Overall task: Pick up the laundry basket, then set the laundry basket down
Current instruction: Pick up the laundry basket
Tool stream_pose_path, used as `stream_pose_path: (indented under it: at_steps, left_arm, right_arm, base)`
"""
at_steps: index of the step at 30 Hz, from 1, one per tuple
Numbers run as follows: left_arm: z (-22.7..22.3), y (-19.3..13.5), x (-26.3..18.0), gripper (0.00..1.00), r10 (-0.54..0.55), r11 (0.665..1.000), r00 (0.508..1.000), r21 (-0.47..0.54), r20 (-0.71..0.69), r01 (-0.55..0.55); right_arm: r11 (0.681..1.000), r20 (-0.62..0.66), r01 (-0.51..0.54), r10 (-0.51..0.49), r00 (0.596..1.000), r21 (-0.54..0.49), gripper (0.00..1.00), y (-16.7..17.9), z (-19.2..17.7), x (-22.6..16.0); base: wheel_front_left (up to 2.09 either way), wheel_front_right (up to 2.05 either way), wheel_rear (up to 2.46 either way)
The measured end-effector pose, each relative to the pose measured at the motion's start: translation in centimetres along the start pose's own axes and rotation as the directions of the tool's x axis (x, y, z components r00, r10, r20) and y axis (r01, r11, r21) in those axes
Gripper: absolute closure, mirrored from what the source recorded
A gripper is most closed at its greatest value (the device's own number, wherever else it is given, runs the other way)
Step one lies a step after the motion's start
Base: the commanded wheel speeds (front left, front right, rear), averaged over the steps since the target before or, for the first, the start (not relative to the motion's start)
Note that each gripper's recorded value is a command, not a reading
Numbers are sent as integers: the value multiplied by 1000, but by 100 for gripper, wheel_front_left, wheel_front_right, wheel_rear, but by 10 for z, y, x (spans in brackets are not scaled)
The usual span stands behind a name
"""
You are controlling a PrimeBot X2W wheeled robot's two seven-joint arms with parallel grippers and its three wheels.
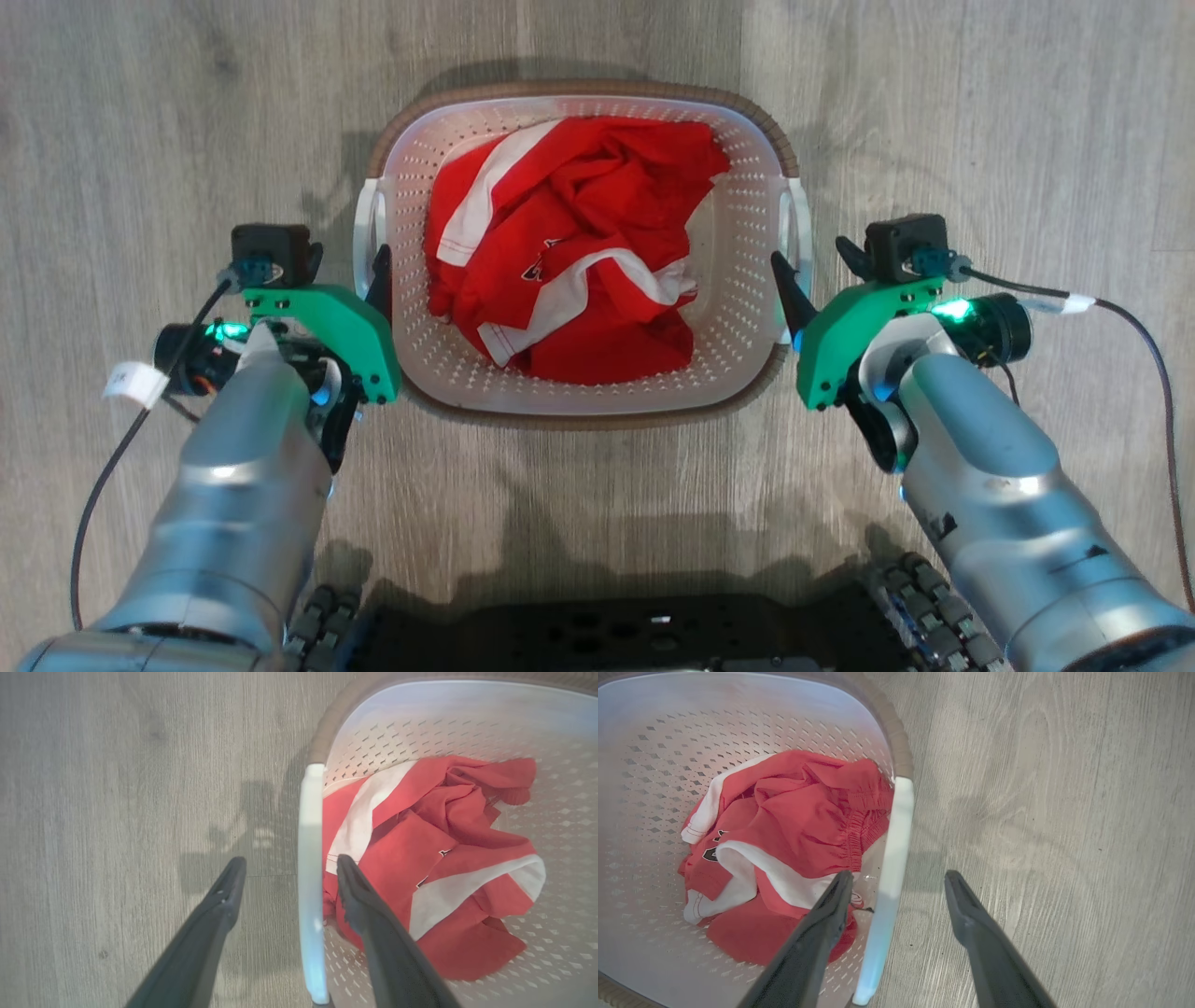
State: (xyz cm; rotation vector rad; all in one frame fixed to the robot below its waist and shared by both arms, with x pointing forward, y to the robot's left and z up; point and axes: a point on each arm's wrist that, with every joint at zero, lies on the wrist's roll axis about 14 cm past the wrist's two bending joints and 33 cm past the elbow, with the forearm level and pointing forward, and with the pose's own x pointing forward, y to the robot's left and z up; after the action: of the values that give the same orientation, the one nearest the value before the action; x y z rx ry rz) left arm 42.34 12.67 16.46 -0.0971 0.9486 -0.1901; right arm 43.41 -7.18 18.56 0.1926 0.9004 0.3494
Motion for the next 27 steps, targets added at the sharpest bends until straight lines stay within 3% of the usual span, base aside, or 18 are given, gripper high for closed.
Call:
stream_pose_path:
  at_steps: [27]
  left_arm:
    - [-24,-19,10,0,-56,997,995,-52,-85,52]
  right_arm:
    - [1000,-58,-13,14,998,7,0,0,-19,12]
  base:
    - [0,0,0]
